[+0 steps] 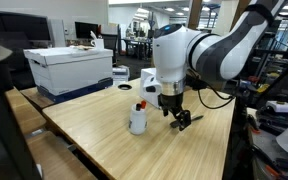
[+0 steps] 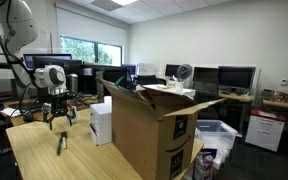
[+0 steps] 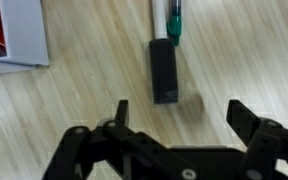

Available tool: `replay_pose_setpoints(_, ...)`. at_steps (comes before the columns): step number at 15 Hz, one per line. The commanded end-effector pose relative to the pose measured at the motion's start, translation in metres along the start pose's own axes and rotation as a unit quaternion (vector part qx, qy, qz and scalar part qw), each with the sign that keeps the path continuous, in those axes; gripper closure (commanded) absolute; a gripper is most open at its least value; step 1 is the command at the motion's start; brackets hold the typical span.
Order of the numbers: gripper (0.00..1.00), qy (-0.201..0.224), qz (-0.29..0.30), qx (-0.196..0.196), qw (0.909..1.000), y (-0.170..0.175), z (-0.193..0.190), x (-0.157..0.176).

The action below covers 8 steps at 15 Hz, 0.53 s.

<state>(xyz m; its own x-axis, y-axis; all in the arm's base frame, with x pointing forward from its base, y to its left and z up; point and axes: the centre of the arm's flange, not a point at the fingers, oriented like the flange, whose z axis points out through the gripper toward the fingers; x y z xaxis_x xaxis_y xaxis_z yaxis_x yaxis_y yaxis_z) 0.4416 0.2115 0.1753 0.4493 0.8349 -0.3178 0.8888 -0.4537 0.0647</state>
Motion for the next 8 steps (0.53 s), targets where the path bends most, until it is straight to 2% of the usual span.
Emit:
replay_pose_setpoints(1,0.00,-0.026,0.010,-0.010,0.9995,0.0000,0.0053,0.0080)
replay_pose_setpoints(8,0.00,-0.039,0.020,-0.003,0.9990,0.0050,0.0143,0.0072)
